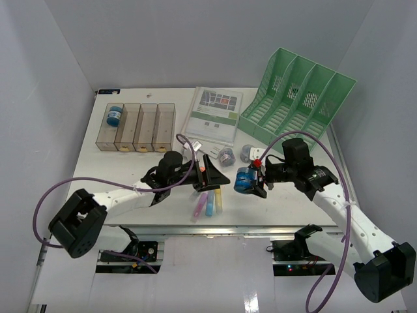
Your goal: Organize the desk
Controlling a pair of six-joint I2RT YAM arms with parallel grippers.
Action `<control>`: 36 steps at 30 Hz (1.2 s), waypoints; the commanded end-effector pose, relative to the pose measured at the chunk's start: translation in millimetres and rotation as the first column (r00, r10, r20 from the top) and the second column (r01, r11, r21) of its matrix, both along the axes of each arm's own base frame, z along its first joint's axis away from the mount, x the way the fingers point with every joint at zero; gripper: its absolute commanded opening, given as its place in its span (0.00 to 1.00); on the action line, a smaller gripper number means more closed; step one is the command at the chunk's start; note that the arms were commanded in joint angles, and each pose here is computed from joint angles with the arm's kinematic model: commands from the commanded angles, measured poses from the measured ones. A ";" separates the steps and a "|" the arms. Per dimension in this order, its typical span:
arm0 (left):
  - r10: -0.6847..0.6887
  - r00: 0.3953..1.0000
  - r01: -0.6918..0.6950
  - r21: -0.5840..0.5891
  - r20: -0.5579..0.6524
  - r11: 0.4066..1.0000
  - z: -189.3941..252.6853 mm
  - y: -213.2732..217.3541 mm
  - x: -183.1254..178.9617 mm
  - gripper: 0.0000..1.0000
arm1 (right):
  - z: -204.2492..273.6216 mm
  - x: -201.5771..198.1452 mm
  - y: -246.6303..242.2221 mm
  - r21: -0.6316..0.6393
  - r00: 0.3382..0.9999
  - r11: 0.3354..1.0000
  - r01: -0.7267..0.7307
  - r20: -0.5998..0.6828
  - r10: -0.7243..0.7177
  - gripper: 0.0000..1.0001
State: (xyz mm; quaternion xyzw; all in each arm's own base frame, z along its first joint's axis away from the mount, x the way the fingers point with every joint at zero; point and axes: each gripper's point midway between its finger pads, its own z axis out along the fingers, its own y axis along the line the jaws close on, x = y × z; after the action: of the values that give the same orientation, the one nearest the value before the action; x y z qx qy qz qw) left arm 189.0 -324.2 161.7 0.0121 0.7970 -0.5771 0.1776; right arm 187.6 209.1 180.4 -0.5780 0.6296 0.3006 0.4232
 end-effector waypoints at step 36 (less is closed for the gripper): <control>0.051 0.998 -0.047 0.098 -0.039 0.994 12.4 -39.3 12.0 0.06 | 36.2 19.2 -2.9 0.099 0.975 0.994 0.047 0.212 -0.067 0.90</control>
State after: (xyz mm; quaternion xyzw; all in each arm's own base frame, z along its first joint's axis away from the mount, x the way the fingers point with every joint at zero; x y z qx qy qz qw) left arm 194.2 -397.0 174.0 0.0066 0.7977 -0.5820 0.1580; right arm 188.0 214.5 200.1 -0.5798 0.5945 0.2995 0.4699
